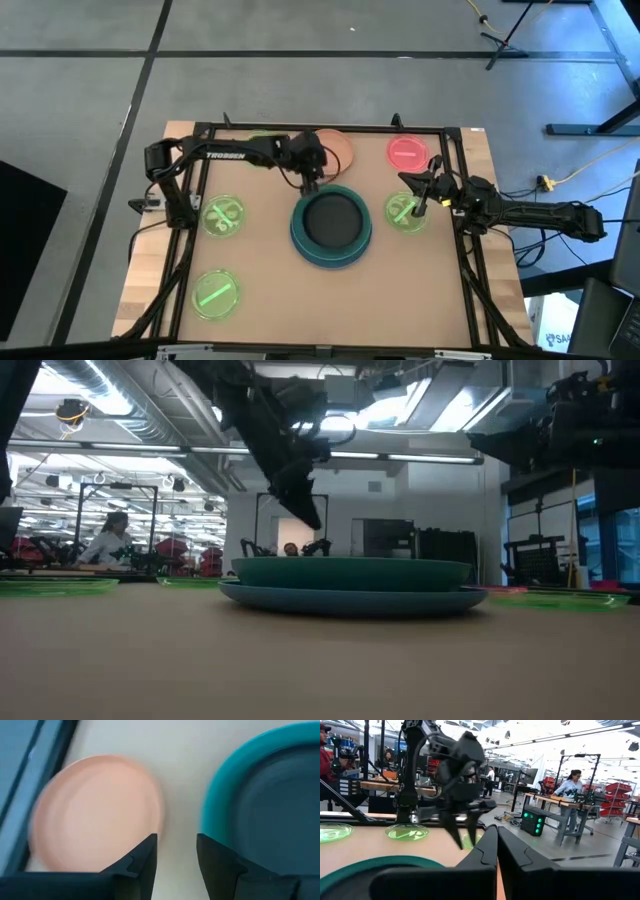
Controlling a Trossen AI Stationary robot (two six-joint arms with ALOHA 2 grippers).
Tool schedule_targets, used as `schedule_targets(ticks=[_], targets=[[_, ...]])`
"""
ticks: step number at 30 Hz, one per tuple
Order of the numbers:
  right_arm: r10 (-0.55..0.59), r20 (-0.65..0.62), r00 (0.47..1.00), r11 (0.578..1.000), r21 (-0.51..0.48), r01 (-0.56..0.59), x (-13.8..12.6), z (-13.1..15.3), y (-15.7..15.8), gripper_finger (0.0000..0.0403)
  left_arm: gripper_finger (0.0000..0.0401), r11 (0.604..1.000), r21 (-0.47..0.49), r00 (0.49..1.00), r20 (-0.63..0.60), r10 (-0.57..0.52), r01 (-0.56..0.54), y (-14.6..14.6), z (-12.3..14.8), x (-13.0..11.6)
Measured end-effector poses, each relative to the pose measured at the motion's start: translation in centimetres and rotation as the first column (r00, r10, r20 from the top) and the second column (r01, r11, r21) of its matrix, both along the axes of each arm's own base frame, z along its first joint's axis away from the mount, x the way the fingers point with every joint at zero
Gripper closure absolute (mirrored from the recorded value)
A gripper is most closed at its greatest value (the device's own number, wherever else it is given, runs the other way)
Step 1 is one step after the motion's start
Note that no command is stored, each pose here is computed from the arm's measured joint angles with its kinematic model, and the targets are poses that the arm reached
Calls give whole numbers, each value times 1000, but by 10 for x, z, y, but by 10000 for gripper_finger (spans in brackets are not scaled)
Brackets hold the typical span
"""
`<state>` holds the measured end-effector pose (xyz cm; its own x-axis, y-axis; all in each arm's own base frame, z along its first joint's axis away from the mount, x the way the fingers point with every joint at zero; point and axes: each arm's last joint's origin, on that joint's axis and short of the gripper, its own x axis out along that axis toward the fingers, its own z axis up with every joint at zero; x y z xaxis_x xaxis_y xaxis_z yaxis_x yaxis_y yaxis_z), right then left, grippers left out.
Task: Stack plastic plates
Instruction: Stack the orange plate on the black plate
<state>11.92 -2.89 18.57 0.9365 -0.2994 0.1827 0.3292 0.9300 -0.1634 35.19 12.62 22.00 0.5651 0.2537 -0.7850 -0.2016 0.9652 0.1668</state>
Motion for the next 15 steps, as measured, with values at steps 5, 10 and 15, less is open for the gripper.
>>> schedule_targets(ticks=[5,10,15], targets=[[-4,0,1000,1000,1,4,0,0,0,400,270,999,20,996,-71,-46,47,31,-14,-9],[-6,-2,1000,1000,-5,6,0,0,0,400,270,984,-8,976,-123,-178,179,50,-39,-12],[-7,-2,1000,1000,-5,7,0,0,0,400,270,972,0,958,-170,-233,236,58,-53,-13]])
